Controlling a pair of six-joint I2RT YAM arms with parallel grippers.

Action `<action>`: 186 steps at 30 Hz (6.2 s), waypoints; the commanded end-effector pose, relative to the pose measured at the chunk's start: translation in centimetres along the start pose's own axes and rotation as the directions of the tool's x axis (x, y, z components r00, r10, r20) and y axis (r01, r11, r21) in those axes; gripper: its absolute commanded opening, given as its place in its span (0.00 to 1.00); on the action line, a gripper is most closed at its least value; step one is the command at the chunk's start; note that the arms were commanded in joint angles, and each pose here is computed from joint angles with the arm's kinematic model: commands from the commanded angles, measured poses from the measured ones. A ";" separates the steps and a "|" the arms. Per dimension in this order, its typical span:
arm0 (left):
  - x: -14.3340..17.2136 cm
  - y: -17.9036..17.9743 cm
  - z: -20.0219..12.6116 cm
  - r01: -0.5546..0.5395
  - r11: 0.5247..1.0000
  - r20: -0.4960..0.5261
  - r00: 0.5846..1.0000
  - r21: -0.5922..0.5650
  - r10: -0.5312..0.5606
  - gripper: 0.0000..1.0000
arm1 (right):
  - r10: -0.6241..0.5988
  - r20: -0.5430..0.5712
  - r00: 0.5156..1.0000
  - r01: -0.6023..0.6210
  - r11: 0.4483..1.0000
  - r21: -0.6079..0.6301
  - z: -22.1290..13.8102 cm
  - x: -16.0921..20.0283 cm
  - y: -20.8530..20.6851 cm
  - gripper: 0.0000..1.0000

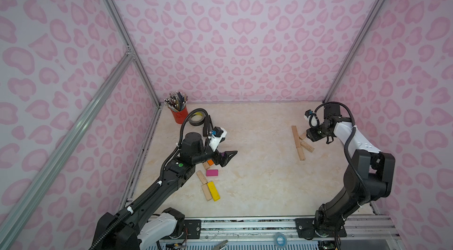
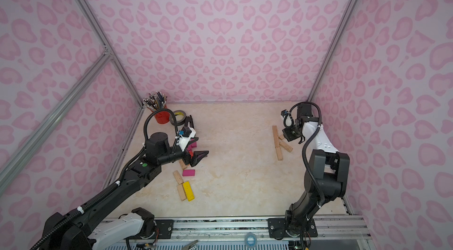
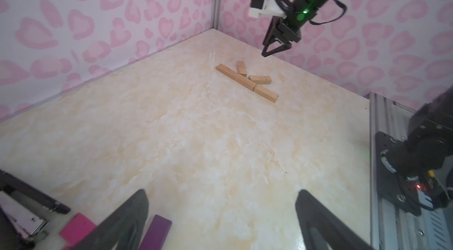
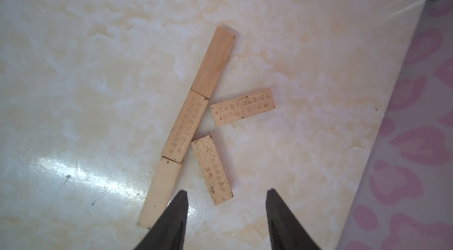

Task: Assemble the letter k with building blocks
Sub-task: Assemble the building block at the center of the board, then pick up the building block from the center of the board, then place the building block at the center of the board, then adjust the building block at the center of the board.

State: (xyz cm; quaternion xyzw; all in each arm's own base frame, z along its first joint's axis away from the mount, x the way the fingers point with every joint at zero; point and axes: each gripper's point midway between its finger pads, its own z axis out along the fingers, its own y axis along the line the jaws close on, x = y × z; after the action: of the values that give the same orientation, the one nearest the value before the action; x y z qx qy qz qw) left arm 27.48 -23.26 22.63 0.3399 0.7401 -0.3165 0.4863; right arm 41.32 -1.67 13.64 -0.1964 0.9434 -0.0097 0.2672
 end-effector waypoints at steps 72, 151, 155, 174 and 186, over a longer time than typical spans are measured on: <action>14.8 8.4 -5.1 0.463 0.411 -0.016 0.648 -0.785 -0.762 0.17 | 0.319 0.277 0.906 -0.251 0.934 -0.253 -10.2 -2.0 31.9 0.91; -8.1 -1.8 3.1 0.367 0.898 0.080 0.930 -0.243 -0.359 0.54 | 0.353 -0.087 0.931 -0.339 0.930 0.144 -0.1 -0.7 16.4 0.77; -6.1 -4.6 0.1 0.213 0.969 0.029 0.977 -0.123 -0.211 0.64 | 0.318 -0.129 0.939 -0.300 0.943 0.140 3.1 -2.1 17.1 0.71; -2.6 -4.3 -3.2 0.115 0.978 0.018 0.993 -0.175 -0.114 0.79 | 0.358 -0.219 0.908 -0.338 0.933 0.123 12.6 -4.2 18.0 0.47; -2.3 -3.9 -2.4 0.102 0.977 0.000 0.995 -0.186 -0.104 0.79 | 0.365 -0.222 0.904 -0.348 0.930 0.116 14.0 -4.7 18.0 0.30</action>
State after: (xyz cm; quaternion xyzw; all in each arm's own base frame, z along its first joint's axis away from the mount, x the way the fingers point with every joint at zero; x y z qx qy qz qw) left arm 23.40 -23.82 25.40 0.2537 0.7942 -0.2699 0.4818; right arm 45.68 17.77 2.44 -0.0026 0.9859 -0.0205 0.1660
